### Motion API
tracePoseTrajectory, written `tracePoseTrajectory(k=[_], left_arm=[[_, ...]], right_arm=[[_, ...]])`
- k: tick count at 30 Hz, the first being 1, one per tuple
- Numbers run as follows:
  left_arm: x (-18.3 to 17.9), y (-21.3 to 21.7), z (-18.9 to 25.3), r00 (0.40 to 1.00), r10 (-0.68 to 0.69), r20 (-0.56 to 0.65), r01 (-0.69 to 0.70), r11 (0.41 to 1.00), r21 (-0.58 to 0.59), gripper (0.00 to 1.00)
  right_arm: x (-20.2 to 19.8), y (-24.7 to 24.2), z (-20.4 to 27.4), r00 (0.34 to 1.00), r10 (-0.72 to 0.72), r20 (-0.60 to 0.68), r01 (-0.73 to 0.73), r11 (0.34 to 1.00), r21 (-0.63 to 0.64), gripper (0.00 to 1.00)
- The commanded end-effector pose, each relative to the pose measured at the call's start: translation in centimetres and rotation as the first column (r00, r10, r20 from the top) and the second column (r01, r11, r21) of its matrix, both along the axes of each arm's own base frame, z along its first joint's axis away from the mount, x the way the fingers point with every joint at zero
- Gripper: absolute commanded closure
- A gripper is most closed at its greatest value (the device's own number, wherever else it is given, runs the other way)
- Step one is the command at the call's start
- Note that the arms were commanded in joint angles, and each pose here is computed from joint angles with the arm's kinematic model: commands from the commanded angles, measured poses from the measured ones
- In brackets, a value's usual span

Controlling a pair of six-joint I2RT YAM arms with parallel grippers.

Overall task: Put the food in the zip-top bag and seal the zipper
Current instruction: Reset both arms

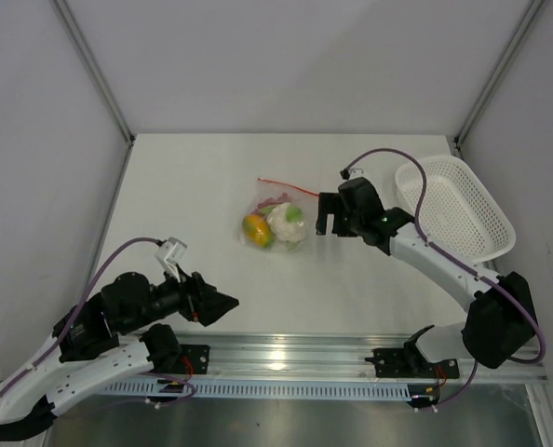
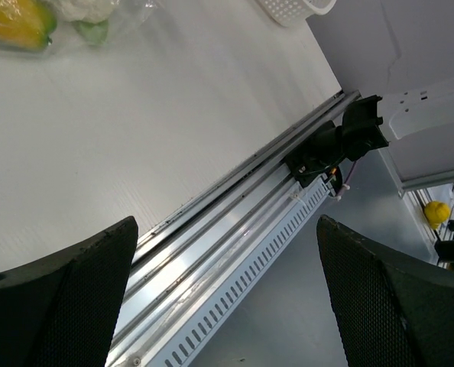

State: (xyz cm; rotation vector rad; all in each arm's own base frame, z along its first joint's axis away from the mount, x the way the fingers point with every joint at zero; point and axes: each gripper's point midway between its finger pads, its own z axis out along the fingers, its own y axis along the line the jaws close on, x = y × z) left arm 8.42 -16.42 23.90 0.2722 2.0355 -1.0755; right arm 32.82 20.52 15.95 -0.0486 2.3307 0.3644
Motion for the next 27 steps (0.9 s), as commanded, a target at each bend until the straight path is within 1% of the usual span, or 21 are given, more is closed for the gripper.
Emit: tracePoseTrajectory(k=[1,2,3,4,6,7,8,10,11,12,13,14,17,20,23,25,26,27], left_arm=[[0.0,-1.2,-0.8,0.996,0.004,-0.094,-0.005,1.0,-0.004,0.0],[0.2,-1.5,-1.3,0.993,0.008,-0.115,-0.007,1.0,0.009,0.0],[0.3,-1.8,-1.4,0.993,0.01,-0.12,-0.009,1.0,0.006,0.01],[0.4,-2.0,-1.5,0.992,0.013,-0.129,-0.012,1.0,0.007,0.0],[0.7,-2.6,-2.3,0.987,0.023,-0.158,-0.021,1.0,0.016,0.0],[1.2,-2.8,-2.2,0.987,0.04,-0.157,-0.04,0.999,0.004,0.0],[1.5,-3.0,-3.2,0.982,0.06,-0.181,-0.06,0.998,0.008,0.01],[2.0,-3.5,-3.2,0.981,0.075,-0.182,-0.077,0.997,-0.009,0.01],[2.5,-3.8,-3.5,0.978,0.096,-0.185,-0.102,0.994,-0.026,0.01],[2.7,-3.9,-3.4,0.976,0.104,-0.189,-0.113,0.993,-0.038,0.01],[3.1,-4.2,-3.2,0.975,0.112,-0.19,-0.124,0.991,-0.054,0.0],[3.2,-4.3,-3.0,0.975,0.115,-0.19,-0.129,0.99,-0.064,0.01],[3.6,-4.6,-1.9,0.976,0.118,-0.183,-0.135,0.987,-0.084,0.0],[4.2,-4.4,-1.4,0.978,0.138,-0.156,-0.151,0.986,-0.077,0.0],[4.6,-4.0,-1.8,0.977,0.155,-0.146,-0.165,0.985,-0.059,0.0],[4.3,-4.2,-2.1,0.981,0.135,-0.14,-0.146,0.987,-0.068,0.0],[4.1,-4.1,-2.4,0.983,0.123,-0.135,-0.136,0.987,-0.085,0.0],[3.5,-4.6,-1.7,0.989,0.081,-0.123,-0.096,0.987,-0.13,0.0]], right_arm=[[-2.5,-1.4,-0.6,0.996,-0.09,-0.015,0.09,0.996,-0.023,0.01],[-4.0,-1.3,-1.0,0.996,-0.082,-0.025,0.081,0.996,-0.03,0.0],[-4.6,-1.8,-1.1,0.994,-0.106,-0.019,0.105,0.994,-0.044,0.01],[-5.3,-1.8,-1.1,0.991,-0.134,-0.029,0.133,0.991,-0.027,0.01],[-7.4,-1.6,-1.3,0.991,-0.13,-0.038,0.129,0.991,-0.026,0.01],[-7.9,-2.1,-1.3,0.988,-0.154,-0.026,0.153,0.987,-0.039,0.0],[-8.8,-1.6,-1.3,0.985,-0.17,-0.035,0.169,0.985,-0.017,0.01],[-10.1,-2.5,-1.2,0.979,-0.199,-0.033,0.198,0.98,-0.03,0.0],[-10.7,-2.5,-1.2,0.976,-0.216,-0.041,0.215,0.976,-0.016,0.01],[-11.6,-2.3,-1.2,0.978,-0.203,-0.04,0.202,0.979,-0.018,0.01],[-12.3,-3.0,-1.3,0.973,-0.227,-0.044,0.227,0.974,-0.022,0.01],[-12.8,-3.3,-1.3,0.975,-0.22,-0.041,0.219,0.975,-0.035,0.01],[-14.4,-4.2,-1.6,0.971,-0.232,-0.064,0.231,0.973,-0.025,0.01],[-15.4,-4.6,-1.7,0.972,-0.222,-0.077,0.224,0.975,0.012,0.01],[-16.1,-4.7,-1.0,0.979,-0.193,-0.064,0.197,0.978,0.067,0.0],[-16.6,-4.8,-0.7,0.983,-0.177,-0.052,0.181,0.979,0.097,0.01],[-16.8,-4.9,0.1,0.985,-0.171,-0.035,0.174,0.974,0.143,0.01],[-17.0,-4.7,0.4,0.987,-0.156,-0.025,0.158,0.973,0.171,0.01]])
